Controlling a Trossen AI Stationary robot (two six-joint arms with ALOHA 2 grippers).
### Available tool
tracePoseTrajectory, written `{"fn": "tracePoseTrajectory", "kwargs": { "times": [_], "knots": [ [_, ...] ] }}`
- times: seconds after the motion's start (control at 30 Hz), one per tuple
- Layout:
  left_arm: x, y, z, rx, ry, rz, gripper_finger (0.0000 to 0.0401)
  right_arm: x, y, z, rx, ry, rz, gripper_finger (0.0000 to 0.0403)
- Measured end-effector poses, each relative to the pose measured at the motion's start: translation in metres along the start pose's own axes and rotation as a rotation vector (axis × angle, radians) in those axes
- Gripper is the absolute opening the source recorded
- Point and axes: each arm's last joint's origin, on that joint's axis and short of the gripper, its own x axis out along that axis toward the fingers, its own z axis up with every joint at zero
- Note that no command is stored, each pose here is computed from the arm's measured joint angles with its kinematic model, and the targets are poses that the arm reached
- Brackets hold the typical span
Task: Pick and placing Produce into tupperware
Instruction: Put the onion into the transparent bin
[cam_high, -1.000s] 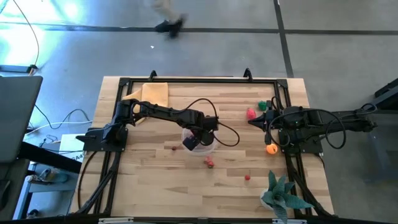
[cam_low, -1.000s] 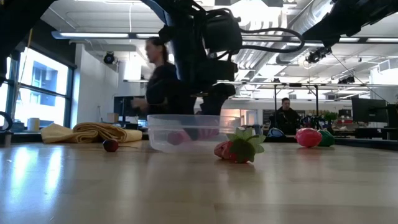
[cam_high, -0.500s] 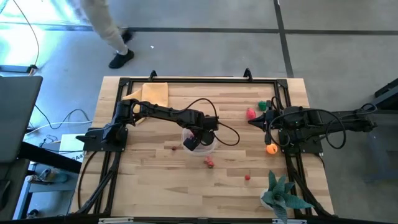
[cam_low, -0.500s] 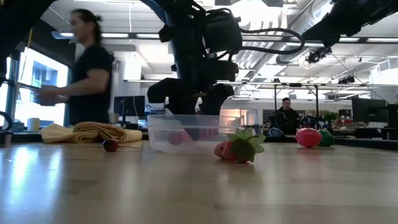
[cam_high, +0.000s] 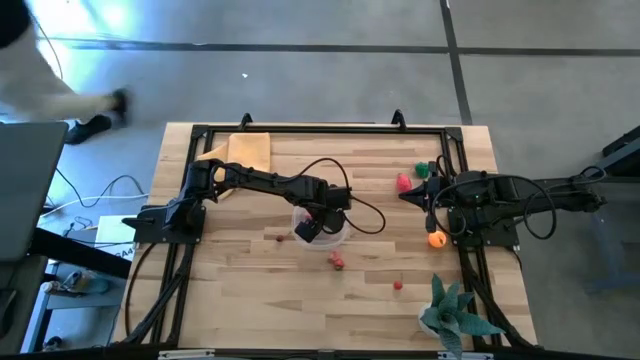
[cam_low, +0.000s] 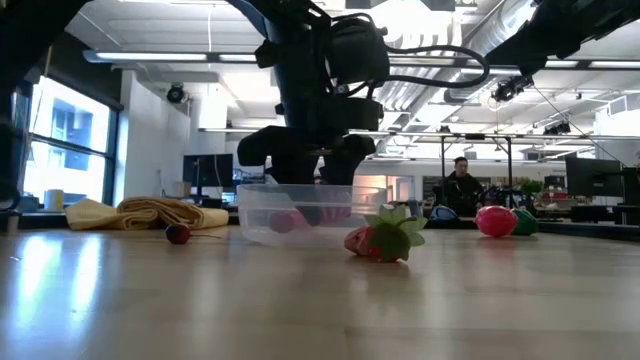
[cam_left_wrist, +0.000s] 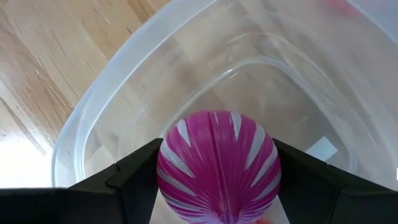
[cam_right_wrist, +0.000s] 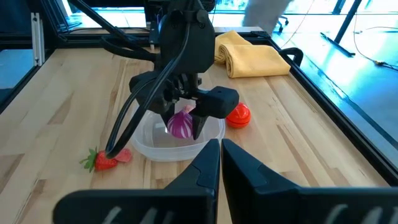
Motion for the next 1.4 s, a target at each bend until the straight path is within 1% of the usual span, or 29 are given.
{"fn": "tracePoseTrajectory", "kwargs": {
  "times": [0.8, 0.93, 1.2, 1.3, 1.4],
  "knots": [
    [0.0, -0.003, -0.004, -0.025, 0.038, -0.032, 0.0262, 0.0, 0.0, 0.0, 0.0, 0.0, 0.0, 0.0009],
    [0.007, -0.005, -0.005, -0.026, 0.05, -0.057, 0.0262, 0.0, 0.0, 0.0, 0.0, 0.0, 0.0, 0.0009],
    [0.01, -0.004, -0.004, -0.033, 0.043, -0.056, 0.0262, 0.0, 0.0, 0.0, 0.0, 0.0, 0.0, 0.0009],
    [0.011, -0.004, -0.004, -0.032, 0.045, -0.053, 0.0275, 0.0, 0.0, 0.0, 0.0, 0.0, 0.001, 0.0009],
    [0.011, -0.004, -0.004, -0.025, 0.048, -0.054, 0.0306, 0.0, 0.0, 0.0, 0.0, 0.0, 0.0, 0.0009]
  ]
}}
